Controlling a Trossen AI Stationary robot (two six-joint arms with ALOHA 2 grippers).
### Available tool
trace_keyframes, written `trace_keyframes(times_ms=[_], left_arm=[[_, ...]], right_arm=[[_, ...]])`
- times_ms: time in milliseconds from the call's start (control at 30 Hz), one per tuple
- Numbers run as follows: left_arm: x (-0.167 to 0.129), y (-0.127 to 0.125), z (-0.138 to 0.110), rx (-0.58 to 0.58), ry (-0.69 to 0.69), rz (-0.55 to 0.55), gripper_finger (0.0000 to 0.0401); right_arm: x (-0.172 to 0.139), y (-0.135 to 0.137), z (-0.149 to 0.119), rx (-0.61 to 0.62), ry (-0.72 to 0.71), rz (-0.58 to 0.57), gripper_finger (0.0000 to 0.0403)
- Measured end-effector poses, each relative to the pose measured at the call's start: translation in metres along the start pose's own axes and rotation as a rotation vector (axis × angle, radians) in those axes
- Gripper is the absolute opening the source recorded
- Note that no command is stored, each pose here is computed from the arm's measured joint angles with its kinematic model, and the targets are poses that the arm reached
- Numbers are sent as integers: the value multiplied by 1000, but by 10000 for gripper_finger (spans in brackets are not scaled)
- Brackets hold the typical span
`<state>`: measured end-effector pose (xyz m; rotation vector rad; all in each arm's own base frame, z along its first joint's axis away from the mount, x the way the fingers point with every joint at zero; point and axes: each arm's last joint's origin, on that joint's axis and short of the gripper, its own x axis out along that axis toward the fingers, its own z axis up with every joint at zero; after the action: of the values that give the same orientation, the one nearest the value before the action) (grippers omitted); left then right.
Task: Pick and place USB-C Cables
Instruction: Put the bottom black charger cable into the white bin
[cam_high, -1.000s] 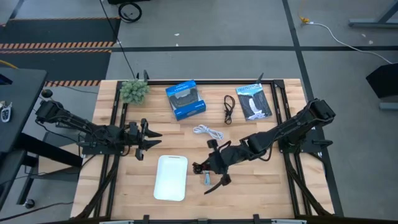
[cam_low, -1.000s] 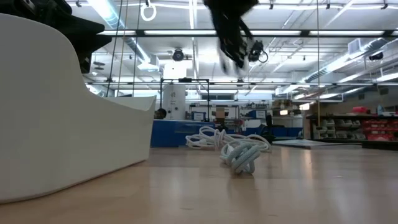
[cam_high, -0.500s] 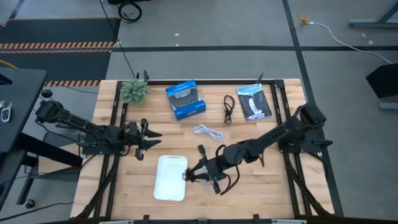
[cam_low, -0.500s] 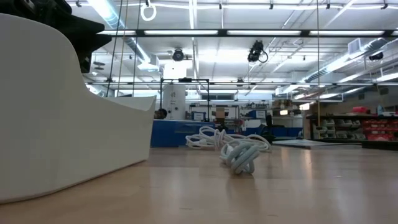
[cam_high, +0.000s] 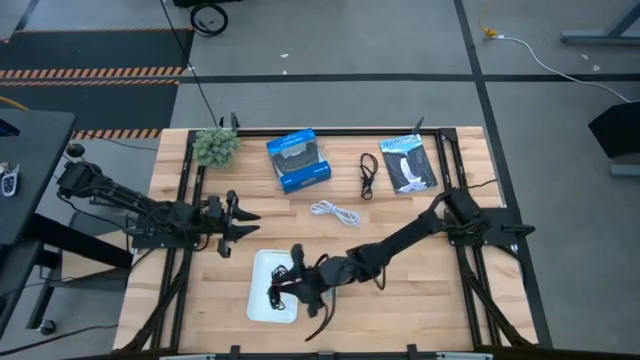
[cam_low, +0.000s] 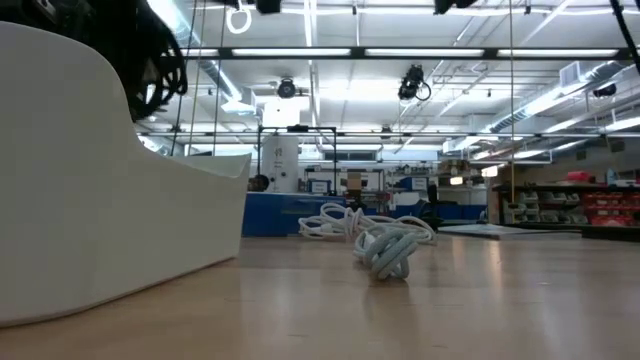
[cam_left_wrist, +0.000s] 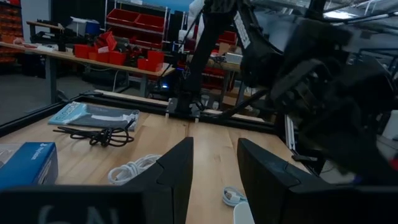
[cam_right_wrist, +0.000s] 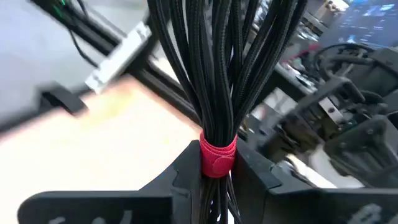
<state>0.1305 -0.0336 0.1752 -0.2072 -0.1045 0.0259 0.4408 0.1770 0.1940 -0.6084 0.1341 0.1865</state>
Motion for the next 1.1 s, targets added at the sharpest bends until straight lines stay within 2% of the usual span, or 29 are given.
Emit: trace_keyframes(times_ms=[200,467,800,967,1100], left_arm=[[0,0,0,-2,-4,-1,133],[0,0,0,-1,-4,-1,133],[0,0,0,-2,-4,-2,133],[0,0,1,-2,-5,-1,133],[0,0,1,-2,-5,-1,133]], right_arm=[[12,4,-15,-203,108,21,75],[9,9,-26,-380,238,77,82],[6,13,-34,-494,310,151,87],[5,14,-36,-488,335,171,90],[4,15,-36,-435,338,162,107]])
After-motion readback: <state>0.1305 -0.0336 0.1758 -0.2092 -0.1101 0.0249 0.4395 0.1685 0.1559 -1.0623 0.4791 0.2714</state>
